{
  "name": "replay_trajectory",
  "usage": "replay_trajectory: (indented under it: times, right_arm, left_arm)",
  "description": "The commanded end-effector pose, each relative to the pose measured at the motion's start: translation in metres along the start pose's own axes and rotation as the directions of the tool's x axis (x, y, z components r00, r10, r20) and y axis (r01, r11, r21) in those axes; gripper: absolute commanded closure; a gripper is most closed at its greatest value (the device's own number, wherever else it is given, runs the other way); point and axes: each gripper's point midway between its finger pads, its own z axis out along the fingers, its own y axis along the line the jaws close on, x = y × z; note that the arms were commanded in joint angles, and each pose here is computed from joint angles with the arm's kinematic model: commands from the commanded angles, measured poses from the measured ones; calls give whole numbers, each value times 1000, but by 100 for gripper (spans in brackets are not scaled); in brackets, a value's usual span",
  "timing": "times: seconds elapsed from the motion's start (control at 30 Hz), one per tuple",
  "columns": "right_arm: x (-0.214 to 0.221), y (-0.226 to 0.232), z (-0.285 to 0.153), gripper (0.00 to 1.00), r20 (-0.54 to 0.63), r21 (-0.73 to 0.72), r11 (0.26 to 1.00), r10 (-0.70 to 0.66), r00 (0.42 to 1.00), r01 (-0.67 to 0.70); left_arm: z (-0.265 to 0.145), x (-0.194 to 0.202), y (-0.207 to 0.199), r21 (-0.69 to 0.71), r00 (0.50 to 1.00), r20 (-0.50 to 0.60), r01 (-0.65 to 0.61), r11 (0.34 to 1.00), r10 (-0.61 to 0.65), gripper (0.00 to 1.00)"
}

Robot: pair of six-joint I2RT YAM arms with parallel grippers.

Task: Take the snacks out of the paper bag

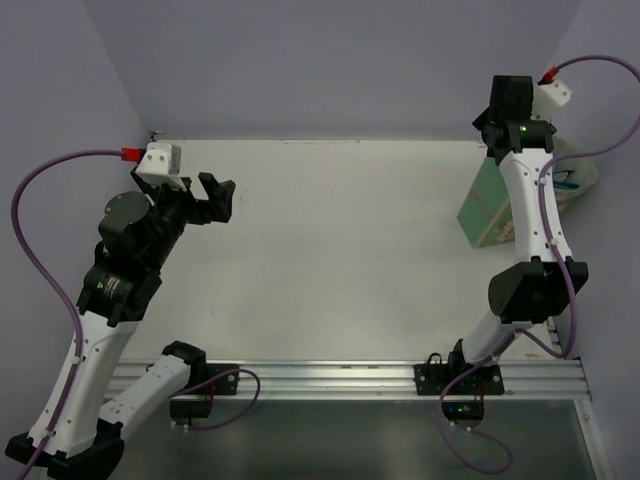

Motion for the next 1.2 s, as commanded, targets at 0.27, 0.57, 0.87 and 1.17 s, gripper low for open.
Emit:
replay_trajectory:
  times: [0.27,0.57,0.87,1.17]
  right_arm:
    - [-14,15,1,20,67,-42,998,44,997,-41]
    - [10,11,34,26,54,50,998,30,998,-33]
    - [20,21,55,62,54,43,998,-41,998,38]
    - [39,46,-2,100,51,-198,939,-276,960,281]
  left_arm:
    - [-2,10,1,-3,1000,-25,-9,1000,9,0]
    - [-4,13,2,-2,1000,-30,-10,1000,10,0]
    - [-12,15,3,1,999,-35,-29,1000,29,0]
    - [-8,9,1,8,999,-31,-42,999,42,0]
